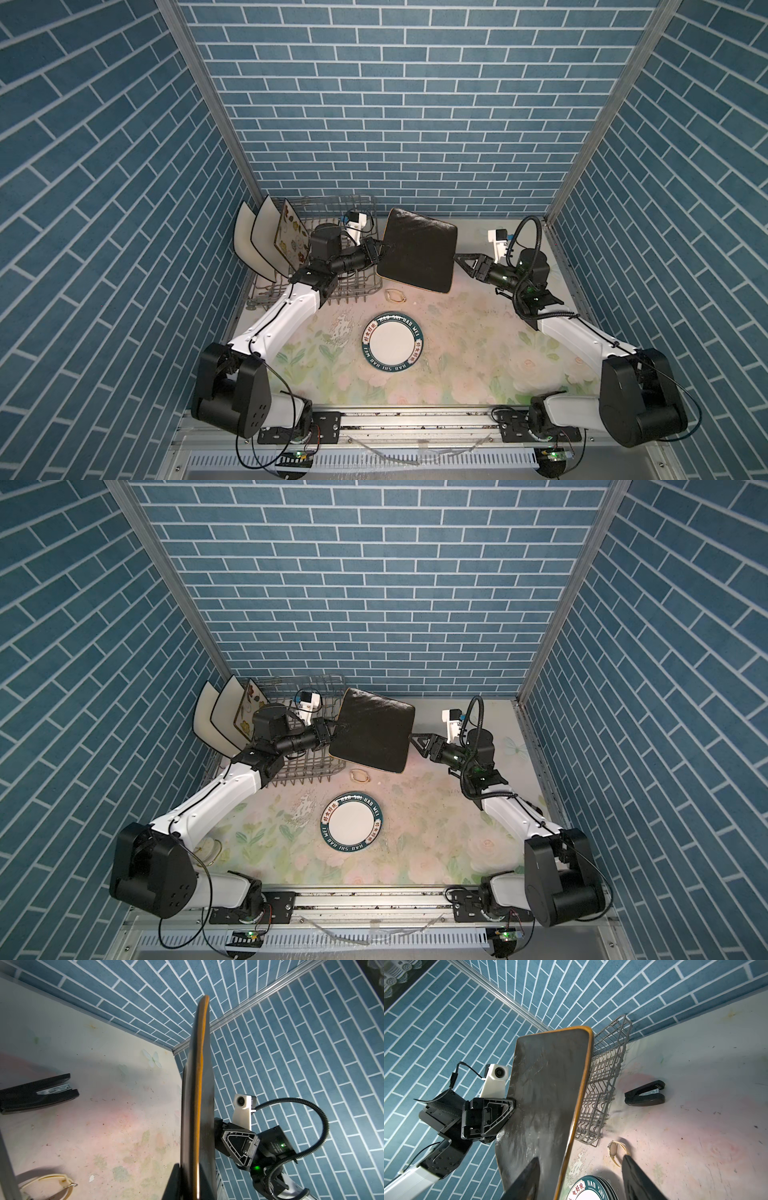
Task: Unload the plates from the dish rack
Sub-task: Place the plate at the top-right of the table.
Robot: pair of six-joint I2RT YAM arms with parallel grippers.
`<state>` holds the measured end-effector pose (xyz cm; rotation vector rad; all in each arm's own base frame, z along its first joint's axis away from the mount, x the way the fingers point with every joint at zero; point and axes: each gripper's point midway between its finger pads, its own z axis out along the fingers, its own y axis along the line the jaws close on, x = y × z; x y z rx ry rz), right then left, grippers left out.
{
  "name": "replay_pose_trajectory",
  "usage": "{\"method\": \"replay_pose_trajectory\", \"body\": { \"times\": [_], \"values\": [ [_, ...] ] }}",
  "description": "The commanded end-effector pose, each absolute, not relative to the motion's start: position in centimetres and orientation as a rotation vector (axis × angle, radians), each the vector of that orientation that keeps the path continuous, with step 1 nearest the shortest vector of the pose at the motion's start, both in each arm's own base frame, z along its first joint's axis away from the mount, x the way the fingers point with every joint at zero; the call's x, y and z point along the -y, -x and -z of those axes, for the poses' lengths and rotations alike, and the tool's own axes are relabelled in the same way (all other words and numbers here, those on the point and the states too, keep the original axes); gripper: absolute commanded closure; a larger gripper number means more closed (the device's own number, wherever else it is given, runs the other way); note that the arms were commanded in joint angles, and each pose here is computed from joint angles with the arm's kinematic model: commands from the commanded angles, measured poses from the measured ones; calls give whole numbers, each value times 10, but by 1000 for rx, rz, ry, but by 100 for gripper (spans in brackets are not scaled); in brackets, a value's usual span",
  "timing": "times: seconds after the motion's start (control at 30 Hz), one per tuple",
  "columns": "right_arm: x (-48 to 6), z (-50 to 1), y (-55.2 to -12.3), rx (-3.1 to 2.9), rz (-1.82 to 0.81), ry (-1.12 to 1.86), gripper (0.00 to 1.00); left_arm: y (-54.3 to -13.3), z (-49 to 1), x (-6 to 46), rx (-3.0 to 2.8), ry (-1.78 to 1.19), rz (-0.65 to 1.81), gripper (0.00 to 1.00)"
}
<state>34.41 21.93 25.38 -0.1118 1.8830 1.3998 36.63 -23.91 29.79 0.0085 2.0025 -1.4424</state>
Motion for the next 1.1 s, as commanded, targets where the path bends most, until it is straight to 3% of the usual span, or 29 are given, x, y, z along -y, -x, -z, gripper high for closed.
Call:
{"method": "replay_pose_trajectory", "body": {
  "times": [0.0, 0.37, 0.83, 1.07],
  "values": [
    [-222, -260, -342, -1841, -1463, 121, 38, -356, -361, 251, -1772, -151, 1551, 100],
    [-232, -268, -347, -1794, -1556, 144, 48, -350, -341, 276, -1824, -172, 1582, 100],
    [-241, -265, -354, -1792, -1648, 148, 76, -342, -330, 290, -1819, -194, 1606, 100],
    [-241, -264, -352, -1798, -1644, 140, 85, -346, -330, 295, -1825, -209, 1622, 100]
  ]
}}
